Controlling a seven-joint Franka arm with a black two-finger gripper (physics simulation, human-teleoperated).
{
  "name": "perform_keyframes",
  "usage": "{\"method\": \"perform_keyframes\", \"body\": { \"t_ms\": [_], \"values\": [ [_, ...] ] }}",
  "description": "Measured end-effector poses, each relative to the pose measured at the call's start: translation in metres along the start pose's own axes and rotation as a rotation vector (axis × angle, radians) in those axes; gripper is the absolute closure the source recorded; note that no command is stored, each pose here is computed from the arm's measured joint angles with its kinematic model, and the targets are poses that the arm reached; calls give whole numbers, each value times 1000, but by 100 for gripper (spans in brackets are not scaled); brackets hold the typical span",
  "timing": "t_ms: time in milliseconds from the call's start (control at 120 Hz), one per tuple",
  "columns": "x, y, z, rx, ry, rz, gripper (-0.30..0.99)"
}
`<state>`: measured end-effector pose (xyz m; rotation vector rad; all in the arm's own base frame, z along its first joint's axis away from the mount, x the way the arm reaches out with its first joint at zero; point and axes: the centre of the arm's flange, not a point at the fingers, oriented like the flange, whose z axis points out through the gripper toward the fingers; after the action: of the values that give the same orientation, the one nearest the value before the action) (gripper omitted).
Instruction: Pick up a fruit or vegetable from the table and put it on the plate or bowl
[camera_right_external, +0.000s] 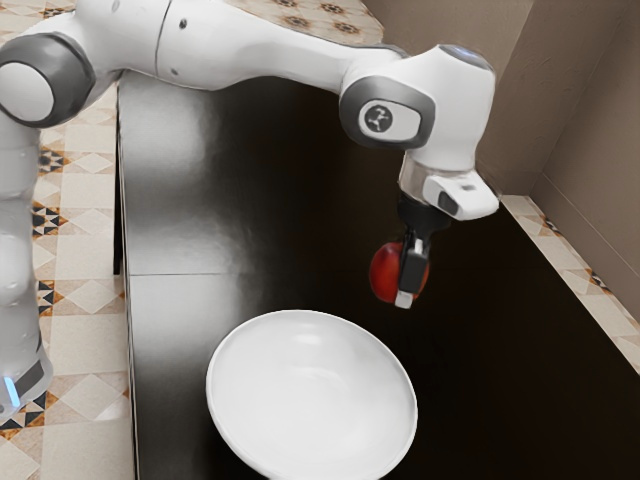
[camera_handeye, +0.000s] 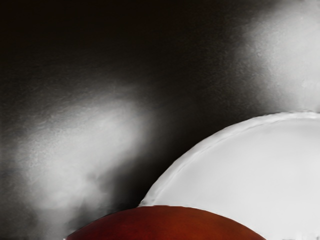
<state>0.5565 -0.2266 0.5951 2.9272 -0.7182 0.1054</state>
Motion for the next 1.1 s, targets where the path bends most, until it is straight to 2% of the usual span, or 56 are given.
{"method": "perform_keyframes", "body": {
  "t_ms": [83, 233, 317, 383, 508, 542, 608, 750, 850, 967, 1100],
  "values": [
    [-17, 72, 11, 13, -36, 109, 15],
    [-52, 157, 44, 18, -89, 227, 15],
    [-63, 194, 53, 8, -97, 287, 15],
    [-66, 206, 55, 3, -94, 306, 15],
    [-58, 185, 54, 5, -78, 264, 15],
    [-54, 172, 52, 6, -72, 239, 15],
    [-48, 141, 50, 9, -64, 183, 7],
    [-40, 71, 42, 18, -46, 58, 3],
    [-39, 37, 37, 25, -34, -1, 1],
    [-39, 25, 34, 34, -22, -20, 1],
    [-38, 41, 33, 34, -17, 10, 0]
  ]
}}
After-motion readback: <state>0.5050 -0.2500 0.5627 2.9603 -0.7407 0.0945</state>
